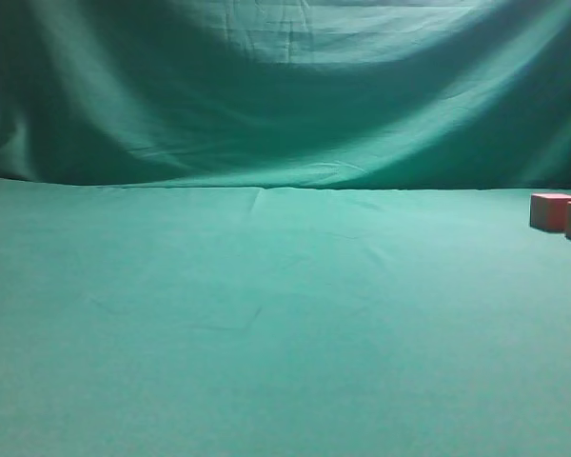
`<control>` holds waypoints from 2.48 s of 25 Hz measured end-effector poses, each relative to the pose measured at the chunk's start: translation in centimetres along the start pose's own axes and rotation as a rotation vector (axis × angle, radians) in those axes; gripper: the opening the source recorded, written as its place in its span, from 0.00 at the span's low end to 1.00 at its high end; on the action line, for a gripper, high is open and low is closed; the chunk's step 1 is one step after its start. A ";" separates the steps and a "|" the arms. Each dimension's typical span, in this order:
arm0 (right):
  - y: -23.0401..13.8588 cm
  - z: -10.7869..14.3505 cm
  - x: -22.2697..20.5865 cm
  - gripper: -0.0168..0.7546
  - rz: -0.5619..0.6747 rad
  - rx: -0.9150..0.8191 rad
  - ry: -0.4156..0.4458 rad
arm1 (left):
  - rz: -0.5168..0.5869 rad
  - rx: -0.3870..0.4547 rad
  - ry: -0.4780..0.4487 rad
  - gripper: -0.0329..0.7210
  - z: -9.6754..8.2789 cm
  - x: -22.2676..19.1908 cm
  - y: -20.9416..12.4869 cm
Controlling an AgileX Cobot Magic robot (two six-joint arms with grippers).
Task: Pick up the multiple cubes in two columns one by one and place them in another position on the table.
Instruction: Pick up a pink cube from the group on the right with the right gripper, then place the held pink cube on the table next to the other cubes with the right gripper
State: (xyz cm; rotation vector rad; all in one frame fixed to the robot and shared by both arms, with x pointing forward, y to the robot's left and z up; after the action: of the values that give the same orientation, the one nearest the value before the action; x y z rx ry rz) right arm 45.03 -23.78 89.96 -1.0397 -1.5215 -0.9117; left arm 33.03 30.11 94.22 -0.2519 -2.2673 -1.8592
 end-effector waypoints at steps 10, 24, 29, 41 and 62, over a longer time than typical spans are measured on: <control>3.4 0.5 8.0 0.39 -0.179 0.095 0.131 | 0.000 0.000 0.000 0.04 0.0 0.0 0.0; 10.0 2.7 15.4 0.39 -0.395 0.422 0.201 | 0.000 0.000 0.000 0.04 0.0 0.0 0.0; 11.8 5.7 14.4 0.39 -0.380 0.608 0.181 | 0.000 0.000 0.000 0.04 0.0 0.0 0.0; 16.6 8.6 7.7 0.39 -0.296 0.684 0.153 | 0.000 0.000 0.000 0.04 0.0 0.0 0.0; 22.0 11.9 3.0 0.39 -0.244 0.717 0.086 | 0.000 0.000 0.000 0.04 0.0 0.0 0.0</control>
State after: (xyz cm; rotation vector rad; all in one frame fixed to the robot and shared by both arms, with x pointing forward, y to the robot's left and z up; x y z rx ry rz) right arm 61.60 -4.80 91.53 -0.2990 -1.7319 -0.4853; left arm 33.03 30.11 94.22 -0.2519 -2.2673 -1.8592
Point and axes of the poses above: a point on each arm's last joint axis where the gripper is mounted, x pointing back along that axis away from the gripper, z along the wrist's bending axis when the last joint is at zero, y = z × x, the point moved 4 cm from there along -x, pointing out along that axis toward the gripper, and after that the axes turned 13 degrees about x, right-handed, at the moved point
